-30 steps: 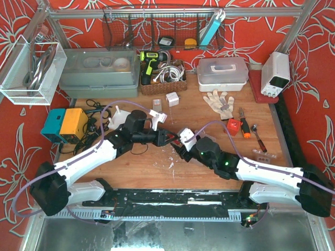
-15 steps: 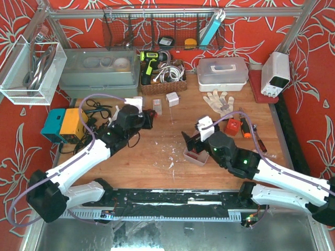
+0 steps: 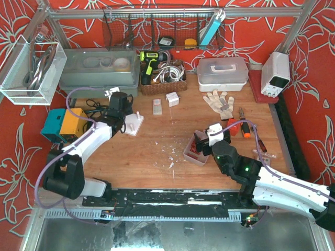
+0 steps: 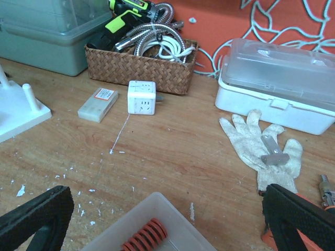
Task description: Install the large spring
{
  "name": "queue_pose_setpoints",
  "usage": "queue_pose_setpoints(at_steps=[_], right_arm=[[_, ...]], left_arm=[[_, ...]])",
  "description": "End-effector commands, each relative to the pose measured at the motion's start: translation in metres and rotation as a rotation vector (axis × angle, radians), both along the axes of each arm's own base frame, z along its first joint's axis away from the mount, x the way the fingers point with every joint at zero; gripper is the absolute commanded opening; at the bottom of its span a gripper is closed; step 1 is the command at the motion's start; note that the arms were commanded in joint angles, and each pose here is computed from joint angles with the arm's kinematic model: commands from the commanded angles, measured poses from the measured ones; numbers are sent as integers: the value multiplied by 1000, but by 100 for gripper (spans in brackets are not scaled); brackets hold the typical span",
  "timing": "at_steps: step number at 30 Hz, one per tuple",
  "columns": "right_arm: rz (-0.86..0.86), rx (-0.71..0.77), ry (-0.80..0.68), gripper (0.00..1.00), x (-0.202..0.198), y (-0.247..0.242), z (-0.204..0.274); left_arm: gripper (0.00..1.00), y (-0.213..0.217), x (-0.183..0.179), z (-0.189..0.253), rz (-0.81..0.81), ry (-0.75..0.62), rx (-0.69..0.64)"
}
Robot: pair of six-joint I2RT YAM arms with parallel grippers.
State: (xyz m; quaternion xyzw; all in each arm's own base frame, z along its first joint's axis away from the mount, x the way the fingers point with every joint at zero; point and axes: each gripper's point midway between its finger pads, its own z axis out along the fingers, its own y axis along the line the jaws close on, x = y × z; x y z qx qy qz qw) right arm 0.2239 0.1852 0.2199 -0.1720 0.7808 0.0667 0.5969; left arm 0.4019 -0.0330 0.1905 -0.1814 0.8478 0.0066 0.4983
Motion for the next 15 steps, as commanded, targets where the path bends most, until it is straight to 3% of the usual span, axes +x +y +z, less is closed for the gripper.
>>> queue_pose_setpoints(at_steps=[1, 15], right_arm=[[-45, 23, -4, 99, 5, -4, -1], [-33, -8, 20, 99, 8, 3, -9]], left_arm=[[0, 23, 18, 9, 83, -45, 26], [0, 59, 44, -22, 150, 25, 19]])
